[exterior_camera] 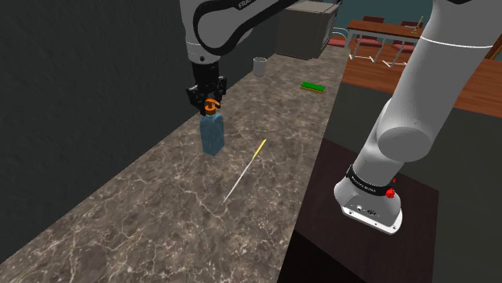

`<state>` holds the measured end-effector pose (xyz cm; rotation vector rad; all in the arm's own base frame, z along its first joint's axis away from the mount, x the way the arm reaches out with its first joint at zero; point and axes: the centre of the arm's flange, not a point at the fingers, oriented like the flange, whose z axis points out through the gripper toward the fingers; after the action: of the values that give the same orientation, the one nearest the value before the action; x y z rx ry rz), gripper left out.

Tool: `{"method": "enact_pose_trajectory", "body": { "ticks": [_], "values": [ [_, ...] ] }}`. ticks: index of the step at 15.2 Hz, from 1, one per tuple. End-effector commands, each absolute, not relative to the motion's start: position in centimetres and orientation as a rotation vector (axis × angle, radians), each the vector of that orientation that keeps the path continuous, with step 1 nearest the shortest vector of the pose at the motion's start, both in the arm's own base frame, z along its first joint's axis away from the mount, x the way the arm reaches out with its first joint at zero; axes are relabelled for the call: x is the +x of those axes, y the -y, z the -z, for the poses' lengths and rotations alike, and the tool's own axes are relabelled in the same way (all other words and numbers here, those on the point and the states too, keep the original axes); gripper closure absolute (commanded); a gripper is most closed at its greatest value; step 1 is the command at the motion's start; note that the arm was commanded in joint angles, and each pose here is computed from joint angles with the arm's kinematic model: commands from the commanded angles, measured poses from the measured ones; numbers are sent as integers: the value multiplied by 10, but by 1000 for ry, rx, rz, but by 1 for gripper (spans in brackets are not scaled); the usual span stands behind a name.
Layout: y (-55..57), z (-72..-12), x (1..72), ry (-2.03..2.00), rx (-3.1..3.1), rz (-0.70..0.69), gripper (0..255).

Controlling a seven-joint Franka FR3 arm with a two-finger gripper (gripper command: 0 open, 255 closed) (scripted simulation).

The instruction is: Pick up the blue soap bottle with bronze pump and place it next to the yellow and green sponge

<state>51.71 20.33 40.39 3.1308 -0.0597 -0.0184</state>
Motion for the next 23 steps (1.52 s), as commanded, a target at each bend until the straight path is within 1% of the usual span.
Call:
{"method": "enact_pose_trajectory", "body": {
  "ticks": [1,9,23],
  "values": [
    [-203,-404,517,60,3131,18,255],
    [-203,-404,517,60,3131,18,255],
    [-203,-478,517,60,3131,18,255]
  ]
}}
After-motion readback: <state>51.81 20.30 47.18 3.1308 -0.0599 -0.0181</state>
